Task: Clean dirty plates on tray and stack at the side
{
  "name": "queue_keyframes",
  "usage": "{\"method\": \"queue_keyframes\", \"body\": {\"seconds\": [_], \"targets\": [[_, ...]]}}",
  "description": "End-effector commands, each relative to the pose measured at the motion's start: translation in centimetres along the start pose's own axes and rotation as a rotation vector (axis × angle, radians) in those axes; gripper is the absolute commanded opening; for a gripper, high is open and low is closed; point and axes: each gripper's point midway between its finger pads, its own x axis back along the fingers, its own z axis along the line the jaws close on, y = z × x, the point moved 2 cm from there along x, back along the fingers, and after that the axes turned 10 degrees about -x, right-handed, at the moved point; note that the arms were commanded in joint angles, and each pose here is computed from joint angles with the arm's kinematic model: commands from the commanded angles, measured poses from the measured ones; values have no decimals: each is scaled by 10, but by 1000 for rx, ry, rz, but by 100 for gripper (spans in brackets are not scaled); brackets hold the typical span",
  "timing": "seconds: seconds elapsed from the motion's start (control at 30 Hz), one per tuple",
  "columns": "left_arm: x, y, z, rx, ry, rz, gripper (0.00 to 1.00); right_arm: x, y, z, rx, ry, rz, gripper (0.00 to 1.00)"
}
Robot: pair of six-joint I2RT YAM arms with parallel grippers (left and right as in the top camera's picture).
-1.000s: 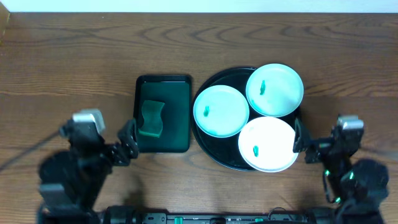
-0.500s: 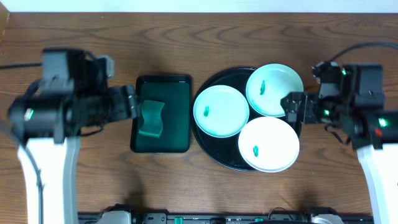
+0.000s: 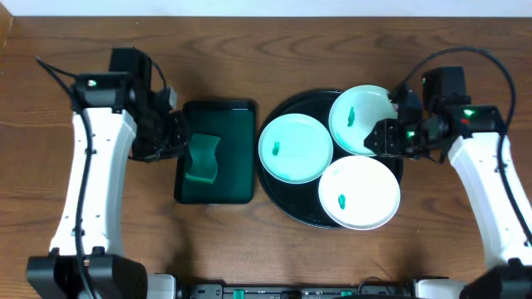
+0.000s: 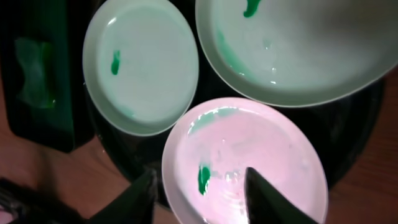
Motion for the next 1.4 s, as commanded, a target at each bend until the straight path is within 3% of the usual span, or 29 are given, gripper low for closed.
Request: {"method": "queue_keyframes", "body": {"seconds": [0.0, 0.27, 0.43, 0.63, 0.87, 1.0, 1.33, 1.37], "targets": [[-21, -7, 20, 56, 106, 40, 7, -23, -6, -1, 14, 14, 39, 50], [-58, -7, 29, 74, 105, 33, 8, -64, -2, -1, 80, -26, -30, 51], [-63, -2, 30, 69, 104, 9, 9, -83, -5, 13, 144, -8, -67, 44], [-66, 3, 17, 16, 101, -11, 11, -105, -8, 22, 163, -87, -91, 44], [-69, 7, 8, -35, 245, -47, 17, -117, -10, 20, 135, -170, -113, 41], [-71, 6, 1, -60, 242, -47, 46, -117, -10, 19, 122, -170, -113, 41], [-71, 9, 0, -62, 240, -58, 57, -137, -14, 9, 112, -196, -71, 44], [-71, 9, 0, -62, 240, -58, 81, -141, -14, 8, 112, -198, -68, 43]]}}
